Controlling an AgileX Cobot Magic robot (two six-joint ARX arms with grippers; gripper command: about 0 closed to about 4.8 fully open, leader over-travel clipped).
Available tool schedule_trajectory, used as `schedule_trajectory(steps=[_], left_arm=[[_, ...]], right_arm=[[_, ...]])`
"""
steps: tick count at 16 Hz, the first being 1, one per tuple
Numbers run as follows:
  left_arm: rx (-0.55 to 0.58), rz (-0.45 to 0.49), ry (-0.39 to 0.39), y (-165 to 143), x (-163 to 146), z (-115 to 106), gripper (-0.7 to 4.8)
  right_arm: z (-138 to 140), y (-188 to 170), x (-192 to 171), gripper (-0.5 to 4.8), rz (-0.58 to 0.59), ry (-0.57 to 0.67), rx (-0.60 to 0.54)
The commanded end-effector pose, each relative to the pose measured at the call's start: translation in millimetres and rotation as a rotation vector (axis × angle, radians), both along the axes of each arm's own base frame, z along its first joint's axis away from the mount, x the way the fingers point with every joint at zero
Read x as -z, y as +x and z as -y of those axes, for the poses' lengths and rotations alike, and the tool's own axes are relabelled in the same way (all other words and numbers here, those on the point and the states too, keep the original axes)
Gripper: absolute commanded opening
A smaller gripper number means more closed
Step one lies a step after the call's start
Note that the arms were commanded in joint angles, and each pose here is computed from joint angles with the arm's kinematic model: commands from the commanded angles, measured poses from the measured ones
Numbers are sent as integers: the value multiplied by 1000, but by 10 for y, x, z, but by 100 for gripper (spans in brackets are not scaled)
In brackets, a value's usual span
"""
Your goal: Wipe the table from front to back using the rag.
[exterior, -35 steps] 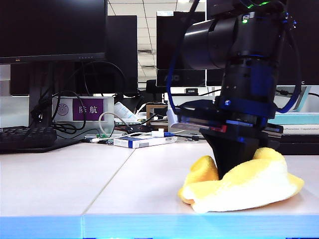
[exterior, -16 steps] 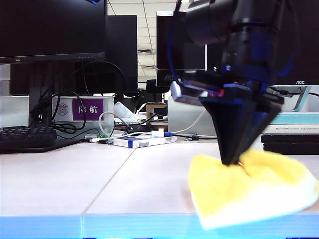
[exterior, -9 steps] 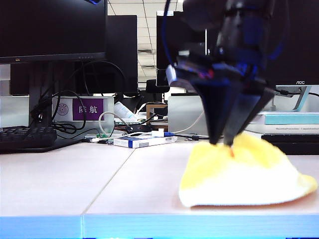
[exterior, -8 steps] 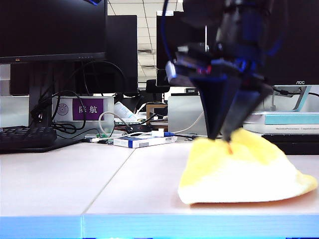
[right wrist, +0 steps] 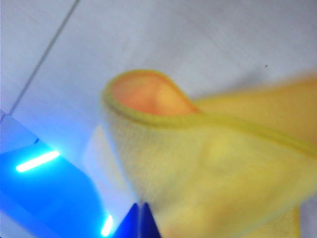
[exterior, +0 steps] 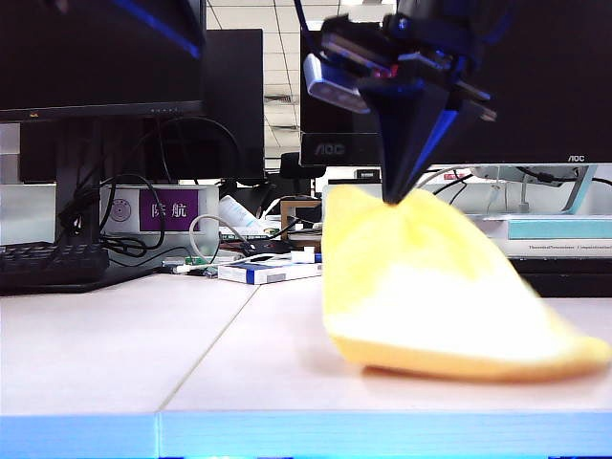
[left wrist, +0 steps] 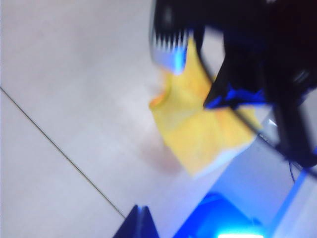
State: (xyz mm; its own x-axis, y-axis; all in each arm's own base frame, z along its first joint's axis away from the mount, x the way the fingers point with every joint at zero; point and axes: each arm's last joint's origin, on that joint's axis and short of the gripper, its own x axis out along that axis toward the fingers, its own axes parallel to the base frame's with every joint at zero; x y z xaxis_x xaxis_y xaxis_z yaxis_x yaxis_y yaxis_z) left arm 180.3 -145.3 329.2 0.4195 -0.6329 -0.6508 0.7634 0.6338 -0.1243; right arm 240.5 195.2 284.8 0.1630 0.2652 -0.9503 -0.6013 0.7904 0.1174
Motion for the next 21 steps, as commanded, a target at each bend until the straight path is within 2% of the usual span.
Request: schedule_trajectory(steps=[1, 2, 3, 7, 9, 11, 12, 13, 14, 15, 21], left_arm=[[92, -22, -58, 75, 179, 95, -5], [117, -19, -86, 102, 283, 127, -5], [127, -19, -97, 108, 333, 135, -5], [136, 5, -101, 141, 553, 160, -5], [160, 35, -89, 173, 615, 184, -5], [208, 38, -134, 237, 658, 252, -5], [237, 38, -166, 278, 683, 296, 10], [250, 38, -177, 300, 701, 318, 67], [262, 36, -188, 340, 742, 354, 191], [265, 32, -190, 364, 773, 374, 223], [341, 21, -266, 505, 926, 510, 211]], right_arm=[[13, -12, -84, 199, 17, 12, -3], [17, -17, -83, 39, 12, 9, -3], [19, -20, -82, -1, 10, 6, -4], [27, -26, -90, 17, 9, 6, -4], [28, -28, -102, -4, 13, 8, -6], [29, -30, -107, -4, 16, 10, -10], [33, -34, -115, -4, 19, 12, -10], [35, -39, -123, -4, 18, 15, -12], [41, -46, -135, -4, 22, 17, -14], [57, -52, -156, -4, 28, 20, -12], [178, -48, -268, -4, 32, 94, -10]])
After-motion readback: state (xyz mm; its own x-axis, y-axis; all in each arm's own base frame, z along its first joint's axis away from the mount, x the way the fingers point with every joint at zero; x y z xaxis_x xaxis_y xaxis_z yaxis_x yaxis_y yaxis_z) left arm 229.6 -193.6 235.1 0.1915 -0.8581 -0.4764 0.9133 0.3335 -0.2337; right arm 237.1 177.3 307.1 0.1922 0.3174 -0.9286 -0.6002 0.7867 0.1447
